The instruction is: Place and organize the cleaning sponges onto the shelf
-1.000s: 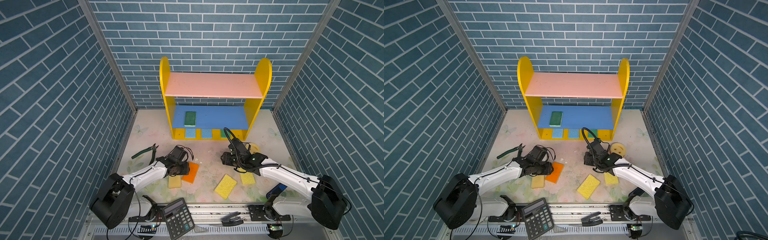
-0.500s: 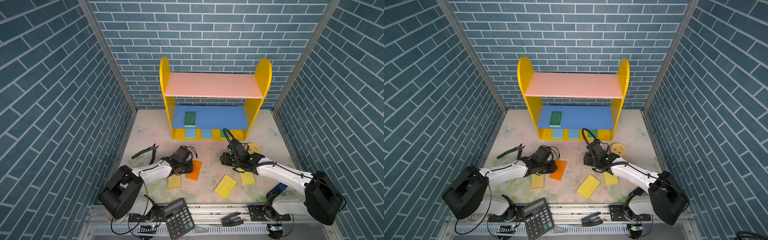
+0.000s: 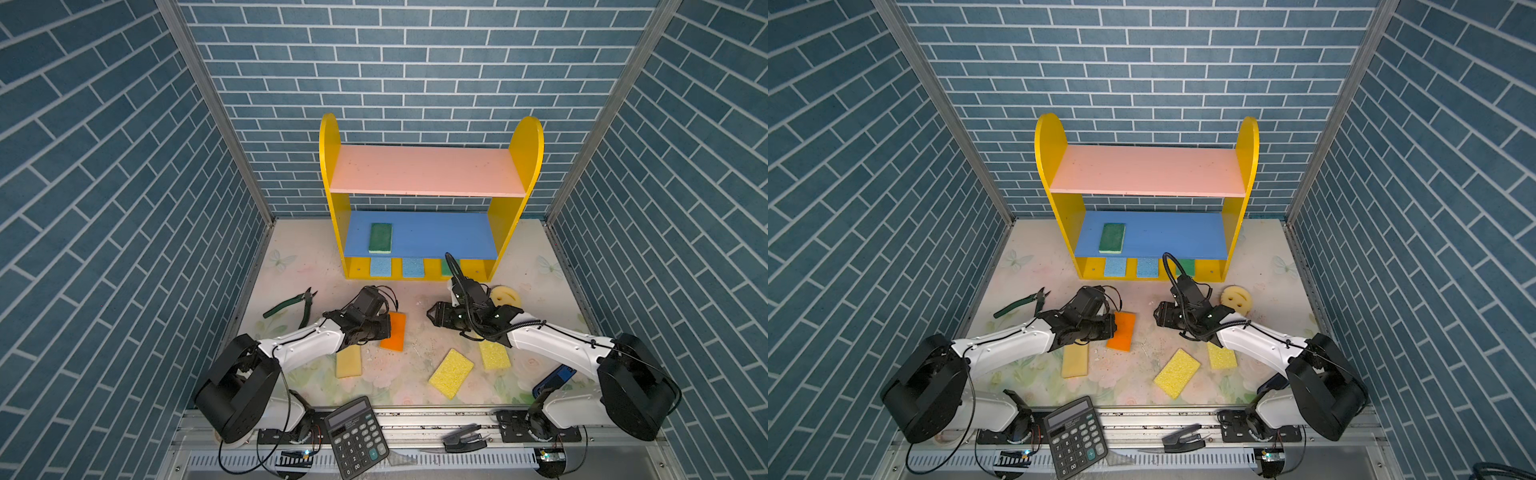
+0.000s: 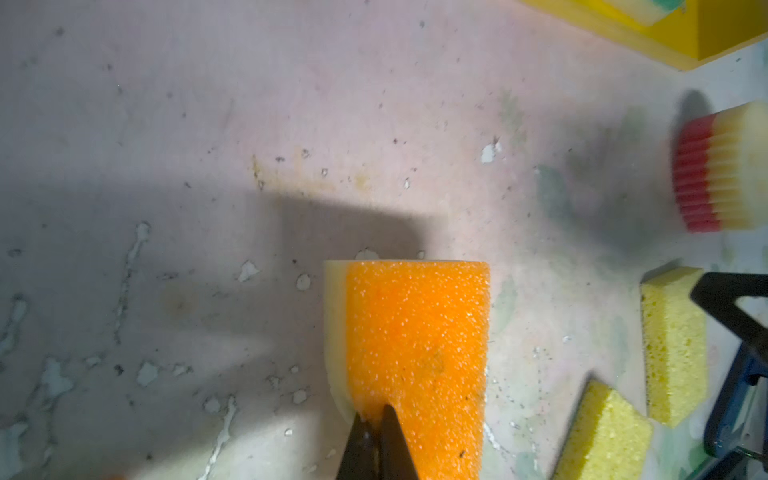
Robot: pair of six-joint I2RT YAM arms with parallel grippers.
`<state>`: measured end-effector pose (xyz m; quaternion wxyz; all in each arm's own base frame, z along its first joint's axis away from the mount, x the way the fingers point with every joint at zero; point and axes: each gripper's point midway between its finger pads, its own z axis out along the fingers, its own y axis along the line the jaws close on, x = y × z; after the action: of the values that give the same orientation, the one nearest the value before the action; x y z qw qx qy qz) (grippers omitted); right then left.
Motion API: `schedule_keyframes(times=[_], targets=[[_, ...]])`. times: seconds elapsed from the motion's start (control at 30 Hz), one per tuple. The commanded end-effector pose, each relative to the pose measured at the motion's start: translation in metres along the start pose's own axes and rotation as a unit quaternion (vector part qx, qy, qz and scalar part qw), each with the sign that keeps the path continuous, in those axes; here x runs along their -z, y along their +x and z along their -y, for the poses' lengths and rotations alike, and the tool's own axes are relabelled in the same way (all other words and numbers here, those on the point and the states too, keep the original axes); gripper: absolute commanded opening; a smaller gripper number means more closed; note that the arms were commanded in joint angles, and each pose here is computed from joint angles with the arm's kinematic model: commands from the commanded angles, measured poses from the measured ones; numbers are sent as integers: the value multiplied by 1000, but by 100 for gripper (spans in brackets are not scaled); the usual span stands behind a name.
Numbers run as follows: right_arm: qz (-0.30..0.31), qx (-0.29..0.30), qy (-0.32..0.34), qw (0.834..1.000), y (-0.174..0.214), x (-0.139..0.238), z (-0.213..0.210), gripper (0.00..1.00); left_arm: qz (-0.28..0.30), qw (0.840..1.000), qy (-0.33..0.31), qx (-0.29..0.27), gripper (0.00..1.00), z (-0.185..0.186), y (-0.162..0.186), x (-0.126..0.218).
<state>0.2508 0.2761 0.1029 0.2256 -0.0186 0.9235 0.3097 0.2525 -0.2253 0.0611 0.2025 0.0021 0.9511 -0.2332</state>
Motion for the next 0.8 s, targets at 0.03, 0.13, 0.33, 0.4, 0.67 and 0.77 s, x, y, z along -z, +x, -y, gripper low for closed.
schedule_keyframes(times=[0.03, 0.13, 0.33, 0.4, 0.67, 0.77], targets=[[41, 31, -77, 996, -19, 15, -34, 63, 49, 998, 35, -8, 0, 30, -32, 29], [87, 58, -77, 992, -38, 39, -43, 63, 77, 996, 43, -15, 0, 41, -48, 50], [129, 93, -109, 981, -56, 72, -67, 67, 117, 992, 47, -25, 0, 52, -67, 80], [120, 97, -144, 977, -55, 73, -81, 69, 132, 990, 53, -25, 0, 57, -76, 86], [87, 84, -215, 969, -60, 57, -116, 64, 168, 980, 102, -23, 0, 90, -111, 95], [75, 85, -219, 969, -63, 50, -123, 59, 169, 979, 110, -24, 0, 96, -116, 94]])
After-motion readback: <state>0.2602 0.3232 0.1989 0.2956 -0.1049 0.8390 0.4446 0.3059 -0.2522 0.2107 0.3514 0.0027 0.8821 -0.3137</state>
